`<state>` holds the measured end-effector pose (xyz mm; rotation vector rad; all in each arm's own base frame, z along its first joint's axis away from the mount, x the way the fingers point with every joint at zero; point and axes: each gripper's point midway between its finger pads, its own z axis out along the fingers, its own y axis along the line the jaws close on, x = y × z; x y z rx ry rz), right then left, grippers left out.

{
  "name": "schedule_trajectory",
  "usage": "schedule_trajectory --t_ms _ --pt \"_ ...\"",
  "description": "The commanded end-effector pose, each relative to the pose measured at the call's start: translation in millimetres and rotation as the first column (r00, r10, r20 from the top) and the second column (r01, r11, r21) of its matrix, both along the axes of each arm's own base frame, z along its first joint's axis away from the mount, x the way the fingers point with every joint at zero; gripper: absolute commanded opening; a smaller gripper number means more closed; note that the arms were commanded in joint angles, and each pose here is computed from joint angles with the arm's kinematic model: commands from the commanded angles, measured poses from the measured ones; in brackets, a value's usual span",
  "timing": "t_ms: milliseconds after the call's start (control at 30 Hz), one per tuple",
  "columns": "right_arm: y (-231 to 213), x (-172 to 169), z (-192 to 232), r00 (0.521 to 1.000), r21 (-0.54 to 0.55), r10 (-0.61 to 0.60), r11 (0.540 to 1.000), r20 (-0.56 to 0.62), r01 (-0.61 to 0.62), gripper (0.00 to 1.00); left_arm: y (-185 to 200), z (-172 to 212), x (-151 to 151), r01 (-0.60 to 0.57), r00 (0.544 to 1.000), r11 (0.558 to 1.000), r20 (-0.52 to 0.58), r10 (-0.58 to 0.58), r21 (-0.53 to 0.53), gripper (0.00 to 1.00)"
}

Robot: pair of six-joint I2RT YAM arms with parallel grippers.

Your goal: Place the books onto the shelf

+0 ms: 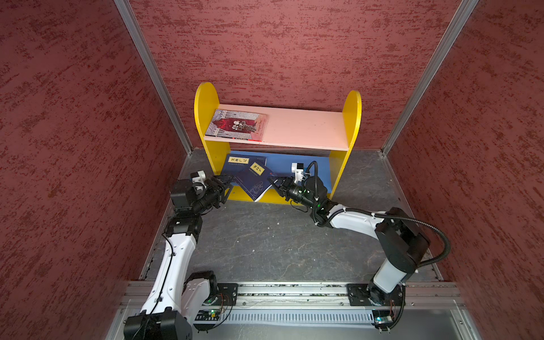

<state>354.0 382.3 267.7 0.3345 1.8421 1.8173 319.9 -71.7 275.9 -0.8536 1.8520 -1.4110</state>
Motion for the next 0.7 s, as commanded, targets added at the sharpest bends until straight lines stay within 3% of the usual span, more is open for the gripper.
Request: schedule_trajectory --t_ms 0,400,667 --pt "5 1 23 0.994 0.005 0.082 0.997 0.073 -0.083 0.0 4 -2 -4 -0.007 1.0 1.0 -0.001 0.007 0.029 0.59" --pt "9 40 14 0.988 -0.027 0.135 0.991 0.07 -0.134 0.0 7 -3 -2 -0.008 1.0 0.999 0.001 0.008 0.038 0.59" --pt "12 65 7 0.988 0.03 0.15 0.988 0.044 -0.151 0.0 8 -6 -1 -0.011 1.0 0.999 -0.006 0.011 0.036 0.59"
